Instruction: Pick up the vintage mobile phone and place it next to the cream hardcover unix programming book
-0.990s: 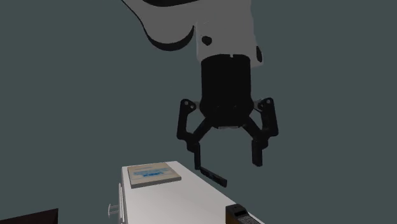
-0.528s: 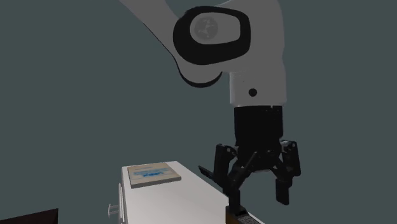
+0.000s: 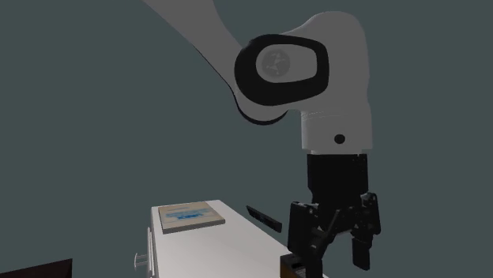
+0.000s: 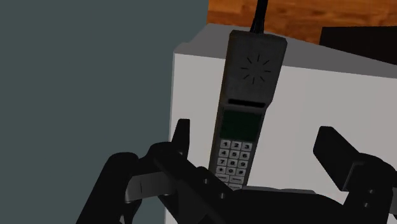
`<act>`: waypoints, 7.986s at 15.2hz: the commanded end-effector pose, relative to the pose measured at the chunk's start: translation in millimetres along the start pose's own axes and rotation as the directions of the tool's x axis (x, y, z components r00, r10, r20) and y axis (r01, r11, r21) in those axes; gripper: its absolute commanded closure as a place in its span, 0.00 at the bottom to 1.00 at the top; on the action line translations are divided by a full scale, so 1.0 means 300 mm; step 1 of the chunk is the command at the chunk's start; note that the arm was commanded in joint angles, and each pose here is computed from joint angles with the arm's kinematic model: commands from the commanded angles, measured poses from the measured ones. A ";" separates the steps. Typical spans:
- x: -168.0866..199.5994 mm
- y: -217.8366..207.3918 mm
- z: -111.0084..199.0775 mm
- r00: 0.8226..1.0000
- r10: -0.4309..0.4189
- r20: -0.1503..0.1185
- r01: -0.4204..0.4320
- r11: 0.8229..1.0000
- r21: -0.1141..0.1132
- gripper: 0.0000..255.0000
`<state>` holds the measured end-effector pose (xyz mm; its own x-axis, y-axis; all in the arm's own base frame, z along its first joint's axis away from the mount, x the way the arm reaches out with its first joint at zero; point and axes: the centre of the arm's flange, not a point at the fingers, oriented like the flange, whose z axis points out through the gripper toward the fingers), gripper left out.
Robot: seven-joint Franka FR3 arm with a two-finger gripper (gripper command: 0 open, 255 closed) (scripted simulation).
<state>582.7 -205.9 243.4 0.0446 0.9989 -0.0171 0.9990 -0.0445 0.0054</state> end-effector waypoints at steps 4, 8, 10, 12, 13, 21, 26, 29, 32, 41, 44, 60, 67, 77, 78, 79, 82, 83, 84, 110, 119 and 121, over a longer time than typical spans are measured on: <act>0.018 0.015 0.162 0.999 0.050 0.006 -0.050 0.999 0.011 0.00; 0.018 0.015 0.162 0.999 0.050 0.006 -0.050 0.999 0.011 0.00; 0.018 0.015 0.162 0.999 0.050 0.006 -0.050 0.999 0.011 0.00; 0.029 0.024 0.147 0.999 0.050 0.005 -0.050 0.999 0.011 1.00; 0.047 0.045 0.144 0.999 0.049 0.004 -0.049 0.999 0.010 1.00; -0.039 0.016 0.013 0.998 -0.063 0.005 0.064 0.997 -0.053 0.00; 0.029 0.016 0.091 1.000 0.027 -0.001 -0.027 1.000 0.009 0.00; 0.029 0.015 0.144 1.000 0.027 -0.001 -0.027 1.000 0.009 0.00; 0.030 0.015 0.172 1.000 0.027 -0.001 -0.027 1.000 0.009 0.00; 0.047 0.024 0.180 1.000 0.028 -0.001 -0.028 1.000 0.009 1.00; 0.121 0.034 0.202 1.000 0.027 0.001 -0.027 1.000 0.009 1.00; 0.026 0.016 -0.022 1.000 0.027 -0.001 -0.027 1.000 0.009 1.00; 0.024 0.017 -0.145 1.000 0.027 -0.001 -0.027 1.000 0.009 1.00; 0.303 -0.112 -0.193 1.000 0.027 -0.001 -0.027 1.000 0.009 1.00; 0.343 -0.130 -0.194 1.000 0.027 -0.001 -0.027 1.000 0.009 1.00; 0.383 -0.148 -0.195 1.000 0.027 -0.001 -0.027 1.000 0.009 1.00; 0.503 -0.203 -0.198 1.000 0.027 -0.001 -0.027 1.000 0.009 1.00; 0.543 -0.222 -0.199 1.000 0.027 -0.001 -0.027 1.000 0.009 1.00; 0.583 -0.240 -0.200 1.000 0.027 -0.001 -0.027 1.000 0.009 1.00; 1.142 -0.496 -0.003 1.000 0.027 -0.001 -0.027 1.000 0.009 1.00; 1.144 -0.497 0.110 1.000 0.027 -0.001 -0.027 1.000 0.009 1.00; 1.144 -0.497 0.110 1.000 0.027 -0.001 -0.027 1.000 0.009 1.00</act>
<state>449.4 143.0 205.1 0.0722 0.9973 -0.0145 0.9974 -0.0723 -0.0024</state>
